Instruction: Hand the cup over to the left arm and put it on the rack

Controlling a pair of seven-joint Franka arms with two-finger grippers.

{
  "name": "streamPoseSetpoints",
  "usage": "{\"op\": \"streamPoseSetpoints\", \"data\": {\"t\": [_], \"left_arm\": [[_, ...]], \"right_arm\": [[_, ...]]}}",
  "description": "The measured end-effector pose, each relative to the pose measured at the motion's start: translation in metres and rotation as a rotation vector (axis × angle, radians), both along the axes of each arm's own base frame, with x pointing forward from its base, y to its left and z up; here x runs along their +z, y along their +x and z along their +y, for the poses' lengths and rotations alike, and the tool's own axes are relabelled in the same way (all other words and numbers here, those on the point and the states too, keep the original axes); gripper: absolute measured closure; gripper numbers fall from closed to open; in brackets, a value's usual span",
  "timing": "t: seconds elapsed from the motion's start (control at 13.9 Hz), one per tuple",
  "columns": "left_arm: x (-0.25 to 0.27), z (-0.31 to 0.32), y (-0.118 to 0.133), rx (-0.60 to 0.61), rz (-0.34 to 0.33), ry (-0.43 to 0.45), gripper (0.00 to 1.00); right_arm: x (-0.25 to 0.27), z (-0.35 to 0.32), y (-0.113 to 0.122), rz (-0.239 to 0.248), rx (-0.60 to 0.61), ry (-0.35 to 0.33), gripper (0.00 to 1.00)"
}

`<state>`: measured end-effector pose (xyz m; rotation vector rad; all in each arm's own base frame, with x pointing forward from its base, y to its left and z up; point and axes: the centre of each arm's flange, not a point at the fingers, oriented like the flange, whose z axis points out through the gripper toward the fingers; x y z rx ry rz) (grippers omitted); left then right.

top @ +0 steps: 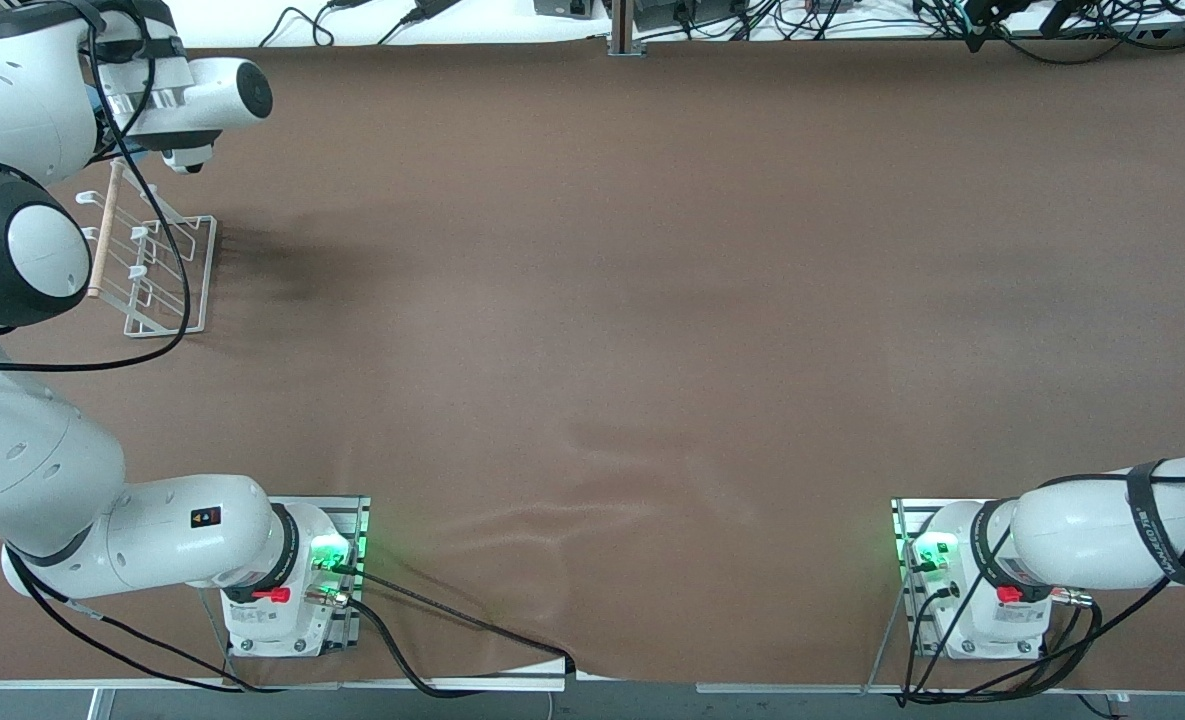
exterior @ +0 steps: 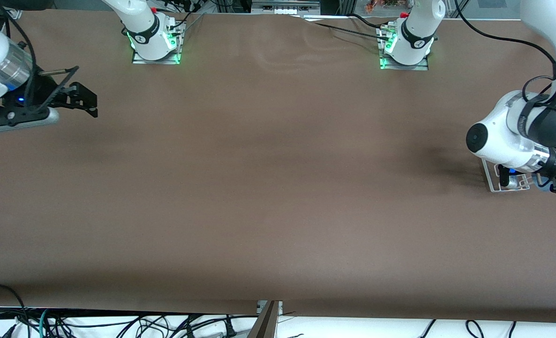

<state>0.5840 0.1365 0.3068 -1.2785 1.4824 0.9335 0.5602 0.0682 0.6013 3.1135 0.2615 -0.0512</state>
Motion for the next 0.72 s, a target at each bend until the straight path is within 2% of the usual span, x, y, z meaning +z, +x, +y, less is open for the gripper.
{"op": "streamPoseSetpoints", "data": {"t": [0.72], "left_arm": [[-0.034, -0.006, -0.024, -0.039, -0.027, 0.024, 0.28]], "right_arm": [[0.001, -0.026, -0.003, 0.026, -0.035, 0.004, 0.00]]}}
